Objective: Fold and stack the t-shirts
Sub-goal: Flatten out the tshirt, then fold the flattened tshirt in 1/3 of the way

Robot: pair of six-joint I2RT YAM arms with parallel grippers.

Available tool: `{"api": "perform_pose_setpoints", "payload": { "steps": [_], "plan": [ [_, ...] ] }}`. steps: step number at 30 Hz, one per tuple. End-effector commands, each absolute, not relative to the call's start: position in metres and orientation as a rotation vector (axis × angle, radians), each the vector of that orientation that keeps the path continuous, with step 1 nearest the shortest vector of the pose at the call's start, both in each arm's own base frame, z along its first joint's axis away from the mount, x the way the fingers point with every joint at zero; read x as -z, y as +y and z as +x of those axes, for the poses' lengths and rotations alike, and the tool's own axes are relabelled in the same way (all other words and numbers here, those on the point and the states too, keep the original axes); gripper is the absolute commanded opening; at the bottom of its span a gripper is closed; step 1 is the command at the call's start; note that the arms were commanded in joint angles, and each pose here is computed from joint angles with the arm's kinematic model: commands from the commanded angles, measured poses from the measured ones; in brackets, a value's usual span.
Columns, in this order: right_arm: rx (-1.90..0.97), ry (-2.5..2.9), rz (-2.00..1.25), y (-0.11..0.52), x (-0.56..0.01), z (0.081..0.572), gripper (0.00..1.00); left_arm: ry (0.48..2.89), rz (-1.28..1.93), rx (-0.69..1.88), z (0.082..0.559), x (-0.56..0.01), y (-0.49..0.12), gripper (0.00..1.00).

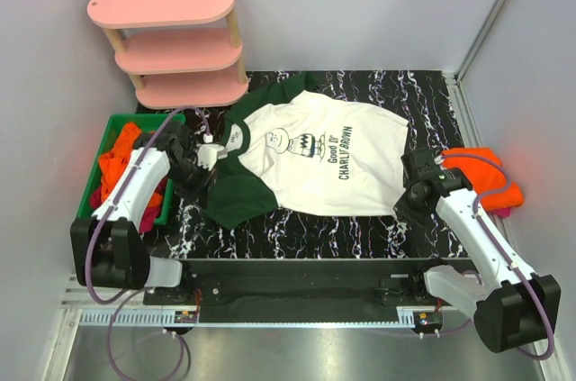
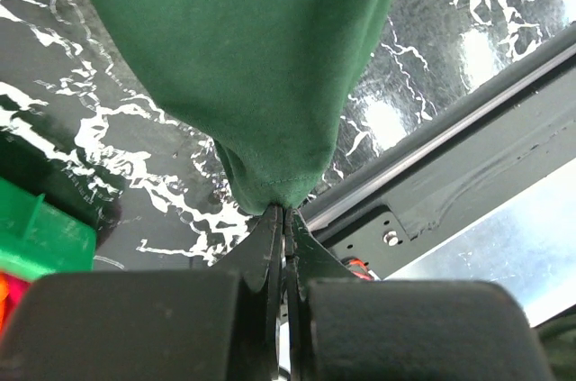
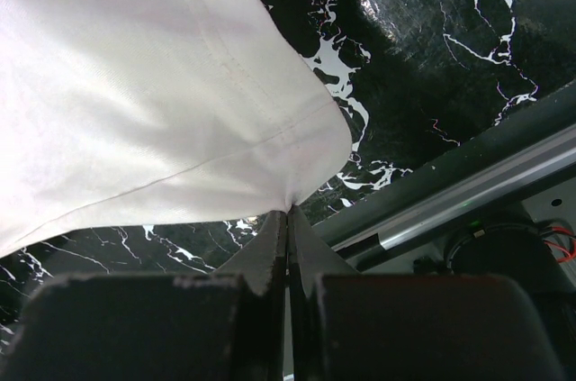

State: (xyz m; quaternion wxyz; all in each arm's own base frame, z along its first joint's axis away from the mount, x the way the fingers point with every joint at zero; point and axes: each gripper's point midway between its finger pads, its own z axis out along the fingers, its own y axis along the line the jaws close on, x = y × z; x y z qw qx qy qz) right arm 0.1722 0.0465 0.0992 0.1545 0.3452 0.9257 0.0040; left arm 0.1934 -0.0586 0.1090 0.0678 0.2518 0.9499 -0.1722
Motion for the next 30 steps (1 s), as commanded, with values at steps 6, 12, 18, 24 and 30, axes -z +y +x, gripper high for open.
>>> {"api": "perform_pose_setpoints", "payload": {
  "steps": [6,12,18,24,30],
  "plan": [
    [0.021,2.657,0.996,0.045,-0.105,0.177,0.0,2.742,0.848,0.397,0.168,-0.166,-0.047,0.0],
    [-0.009,2.665,0.981,0.048,-0.108,0.176,0.0,2.771,0.896,0.407,0.136,-0.179,-0.042,0.0],
    [-0.03,2.683,0.976,0.049,-0.109,0.167,0.0,2.776,0.887,0.301,0.12,-0.179,-0.03,0.0],
    [-0.023,2.684,0.965,0.046,-0.117,0.156,0.0,2.768,0.93,0.155,0.117,-0.178,-0.012,0.0],
    [-0.026,2.702,0.977,0.045,-0.112,0.144,0.0,2.78,0.993,0.15,0.103,-0.163,-0.008,0.0]
  ]
}}
